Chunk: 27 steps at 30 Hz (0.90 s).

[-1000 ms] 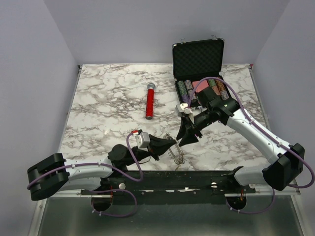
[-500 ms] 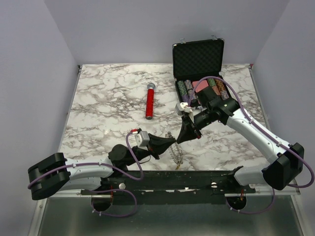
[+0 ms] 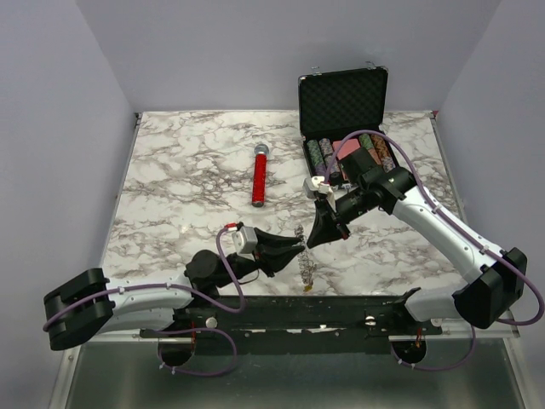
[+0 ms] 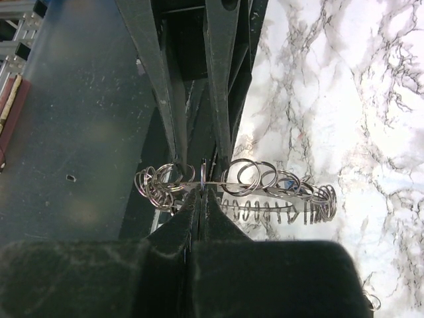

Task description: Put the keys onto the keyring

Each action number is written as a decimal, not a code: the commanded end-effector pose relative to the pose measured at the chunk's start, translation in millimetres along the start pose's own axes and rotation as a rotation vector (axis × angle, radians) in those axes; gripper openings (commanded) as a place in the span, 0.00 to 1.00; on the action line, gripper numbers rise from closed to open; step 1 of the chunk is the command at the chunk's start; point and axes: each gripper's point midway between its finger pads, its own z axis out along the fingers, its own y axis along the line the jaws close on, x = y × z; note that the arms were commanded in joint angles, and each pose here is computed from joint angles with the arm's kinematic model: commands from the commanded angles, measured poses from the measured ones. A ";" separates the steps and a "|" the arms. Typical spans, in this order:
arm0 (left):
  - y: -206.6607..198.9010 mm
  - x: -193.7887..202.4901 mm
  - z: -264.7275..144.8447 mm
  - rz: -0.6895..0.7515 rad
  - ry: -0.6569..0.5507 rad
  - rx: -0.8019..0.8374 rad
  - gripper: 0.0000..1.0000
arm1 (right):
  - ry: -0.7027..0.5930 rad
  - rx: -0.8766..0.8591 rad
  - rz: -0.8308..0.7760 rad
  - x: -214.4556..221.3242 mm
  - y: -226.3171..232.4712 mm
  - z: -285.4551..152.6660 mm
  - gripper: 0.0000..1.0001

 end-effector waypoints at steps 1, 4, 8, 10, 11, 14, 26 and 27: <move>-0.9 4.4 -8.7 -0.002 0.045 0.001 0.36 | -0.006 0.007 -0.015 -7.3 0.8 -5.0 0.00; 1.9 4.5 -13.6 0.013 0.063 -0.014 0.40 | -0.002 0.008 -0.012 -5.8 0.2 -5.1 0.00; 2.7 1.2 -17.0 0.035 0.074 -0.017 0.42 | 0.001 0.000 -0.006 -3.7 -0.2 -4.0 0.00; 2.4 1.2 -15.5 0.045 0.087 -0.012 0.42 | 0.001 -0.005 -0.011 -4.4 0.3 -3.7 0.00; 2.9 2.0 -15.0 0.046 0.094 -0.011 0.43 | 0.001 -0.009 -0.007 -4.3 1.2 -3.4 0.00; 1.3 3.0 -10.8 0.041 0.105 0.002 0.42 | 0.001 -0.011 -0.007 -4.5 1.2 -3.6 0.00; -4.0 -0.4 8.7 0.040 0.100 0.054 0.38 | 0.000 -0.017 -0.011 -3.4 1.8 -3.1 0.00; -4.0 -0.1 9.3 0.037 0.100 0.055 0.36 | 0.000 -0.017 -0.011 -3.7 1.9 -3.2 0.00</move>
